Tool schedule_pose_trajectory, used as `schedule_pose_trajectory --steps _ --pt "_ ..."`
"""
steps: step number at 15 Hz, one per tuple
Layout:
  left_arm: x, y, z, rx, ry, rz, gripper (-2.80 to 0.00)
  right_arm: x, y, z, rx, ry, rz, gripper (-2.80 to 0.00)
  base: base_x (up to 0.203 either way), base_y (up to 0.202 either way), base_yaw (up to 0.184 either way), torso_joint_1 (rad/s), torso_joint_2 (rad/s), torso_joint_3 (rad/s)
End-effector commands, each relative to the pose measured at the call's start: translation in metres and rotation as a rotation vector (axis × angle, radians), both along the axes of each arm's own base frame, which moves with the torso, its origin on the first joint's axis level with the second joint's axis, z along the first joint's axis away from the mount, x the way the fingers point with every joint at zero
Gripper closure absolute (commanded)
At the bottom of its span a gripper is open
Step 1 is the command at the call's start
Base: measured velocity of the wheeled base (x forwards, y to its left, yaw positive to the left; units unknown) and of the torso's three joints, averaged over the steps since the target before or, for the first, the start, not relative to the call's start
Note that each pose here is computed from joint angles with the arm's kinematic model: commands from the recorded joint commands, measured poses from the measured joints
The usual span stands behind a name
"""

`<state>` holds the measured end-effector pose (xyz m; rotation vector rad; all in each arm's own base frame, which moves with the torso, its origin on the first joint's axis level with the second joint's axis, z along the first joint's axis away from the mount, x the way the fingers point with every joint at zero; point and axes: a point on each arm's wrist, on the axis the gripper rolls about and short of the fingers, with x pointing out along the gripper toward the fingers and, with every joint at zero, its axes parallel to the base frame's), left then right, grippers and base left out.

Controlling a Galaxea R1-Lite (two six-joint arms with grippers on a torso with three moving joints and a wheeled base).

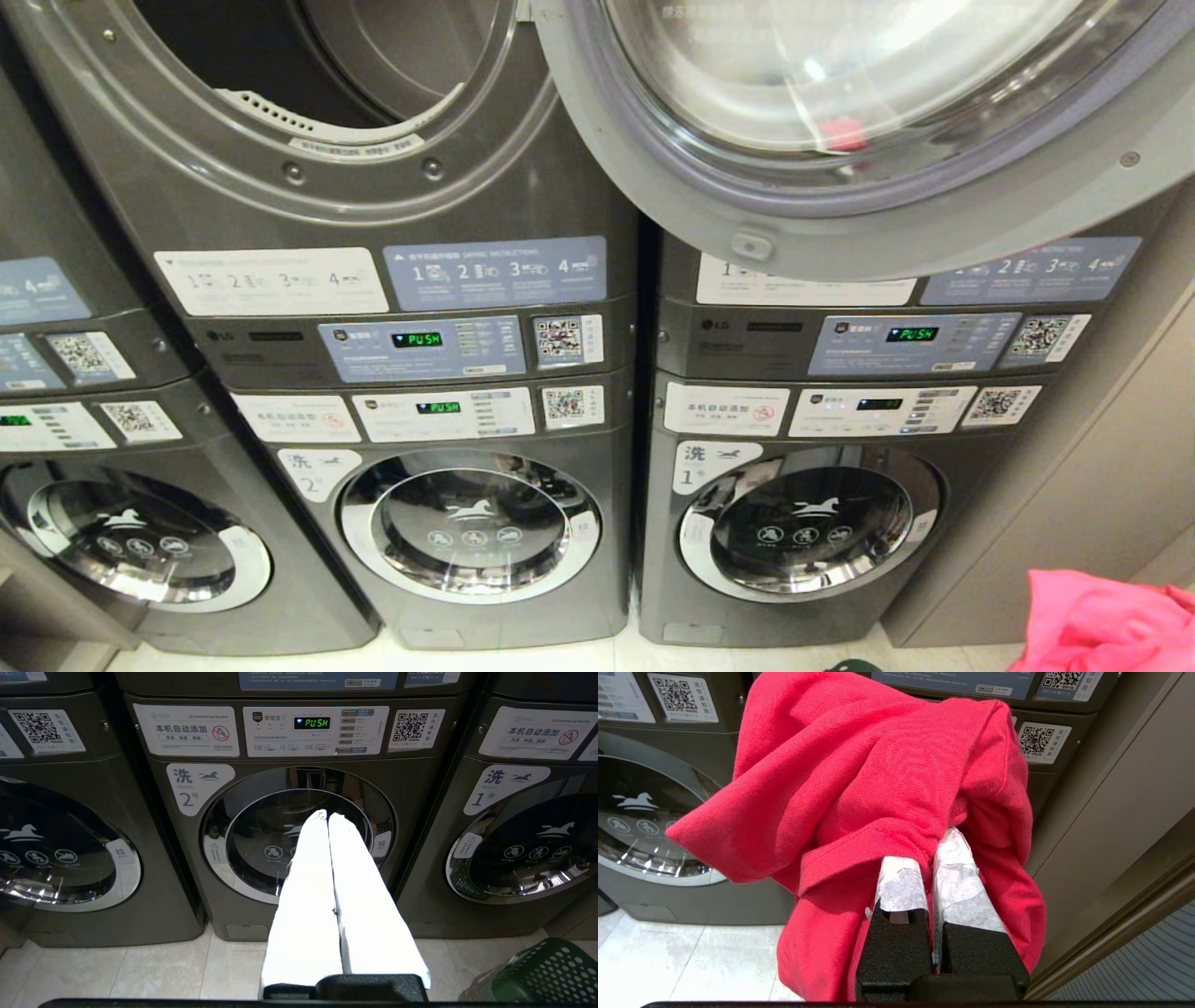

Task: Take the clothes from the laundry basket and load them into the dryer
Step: Put the clothes in the dryer

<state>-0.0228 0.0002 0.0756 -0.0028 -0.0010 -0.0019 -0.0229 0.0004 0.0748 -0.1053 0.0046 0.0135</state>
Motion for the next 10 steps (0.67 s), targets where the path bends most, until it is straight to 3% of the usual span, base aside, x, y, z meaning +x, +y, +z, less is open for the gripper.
schedule_pose_trajectory --steps 1,4,10 --pt "0.0000 0.0000 0.0000 0.000 -0.001 0.000 0.00 0.0000 0.0000 -0.0004 -0.001 0.001 0.001 0.00 0.000 0.000 0.000 0.000 0.00 0.000" --pt "0.0000 0.0000 0.0000 0.000 -0.001 0.000 0.00 -0.0001 0.0000 0.0000 0.001 -0.001 -0.001 0.00 0.003 0.068 -0.003 0.003 0.00 0.001" --pt "0.0000 0.0000 0.0000 0.000 -0.001 0.000 0.00 -0.0001 0.0000 0.0000 0.001 -0.001 -0.001 0.00 0.000 0.195 -0.001 0.003 0.00 0.001"
